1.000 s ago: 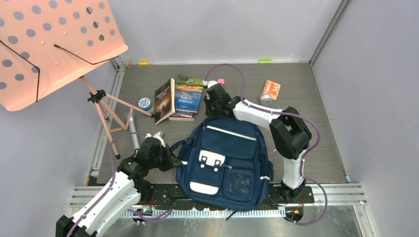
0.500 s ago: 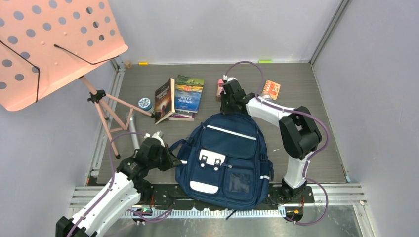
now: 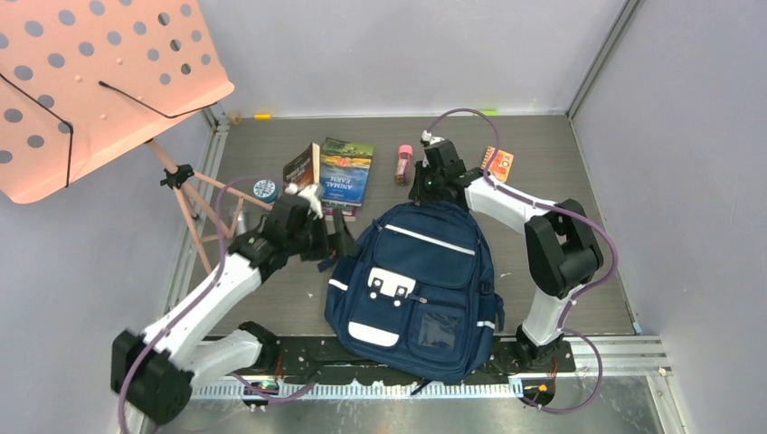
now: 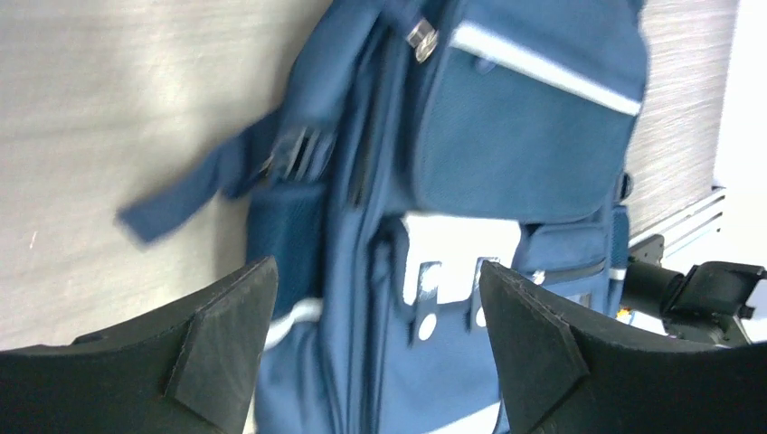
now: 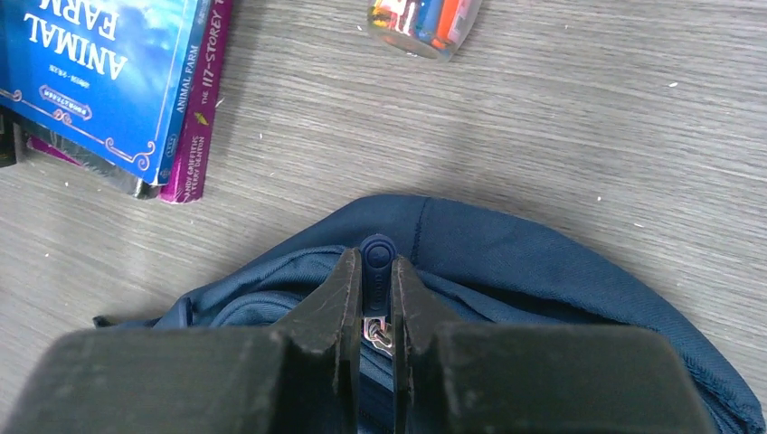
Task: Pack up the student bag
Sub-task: Unzip the student bag at the center of the board.
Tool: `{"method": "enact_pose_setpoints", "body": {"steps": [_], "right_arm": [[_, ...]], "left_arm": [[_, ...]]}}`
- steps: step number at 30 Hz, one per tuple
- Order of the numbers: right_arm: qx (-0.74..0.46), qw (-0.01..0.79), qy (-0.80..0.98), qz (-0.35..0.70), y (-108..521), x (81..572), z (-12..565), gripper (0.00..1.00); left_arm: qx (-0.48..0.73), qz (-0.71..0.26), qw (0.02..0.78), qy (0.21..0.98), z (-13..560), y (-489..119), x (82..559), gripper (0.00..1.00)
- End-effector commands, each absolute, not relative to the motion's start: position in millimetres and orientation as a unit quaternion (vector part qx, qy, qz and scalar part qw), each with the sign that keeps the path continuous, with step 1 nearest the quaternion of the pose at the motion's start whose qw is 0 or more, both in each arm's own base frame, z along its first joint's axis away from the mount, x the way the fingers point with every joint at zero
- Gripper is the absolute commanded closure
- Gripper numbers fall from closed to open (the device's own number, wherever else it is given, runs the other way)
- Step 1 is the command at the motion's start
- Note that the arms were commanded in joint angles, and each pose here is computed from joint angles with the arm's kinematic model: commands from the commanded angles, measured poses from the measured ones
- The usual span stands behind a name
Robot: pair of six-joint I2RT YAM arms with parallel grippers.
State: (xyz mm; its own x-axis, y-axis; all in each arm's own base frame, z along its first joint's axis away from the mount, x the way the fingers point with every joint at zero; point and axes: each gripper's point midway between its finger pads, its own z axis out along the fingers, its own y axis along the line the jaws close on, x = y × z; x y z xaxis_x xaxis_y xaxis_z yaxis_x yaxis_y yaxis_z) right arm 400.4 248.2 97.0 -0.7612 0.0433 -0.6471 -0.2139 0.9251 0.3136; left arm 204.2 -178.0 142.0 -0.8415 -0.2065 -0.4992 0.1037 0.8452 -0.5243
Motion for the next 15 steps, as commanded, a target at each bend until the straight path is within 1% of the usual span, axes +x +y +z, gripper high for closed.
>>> {"method": "enact_pose_setpoints", "body": {"steps": [1,3,5,8,13,15], "right_arm": [[-0.053,0.382,0.890,0.244,265,402,144,0.99],[-0.055,0.380,0.890,0.247,265,400,145,0.99],[-0.056,0.379,0.889,0.250,266,399,146,0.99],[-0.058,0.380,0.887,0.254,266,398,151,0.99],[-0.062,0.378,0.889,0.250,266,397,155,0.99],[-0.062,0.376,0.890,0.248,265,398,154,0.99]], "left_arm": [[0.082,-0.338,0.338,0.874,182,-229,259,0.16],[0.121,-0.348,0.349,0.862,186,-246,278,0.19],[0.159,-0.331,0.364,0.856,183,-255,298,0.22],[0.185,-0.332,0.385,0.841,175,-269,320,0.23],[0.208,-0.343,0.350,0.847,141,-289,336,0.26],[0.211,-0.342,0.354,0.845,133,-294,342,0.26]]}}
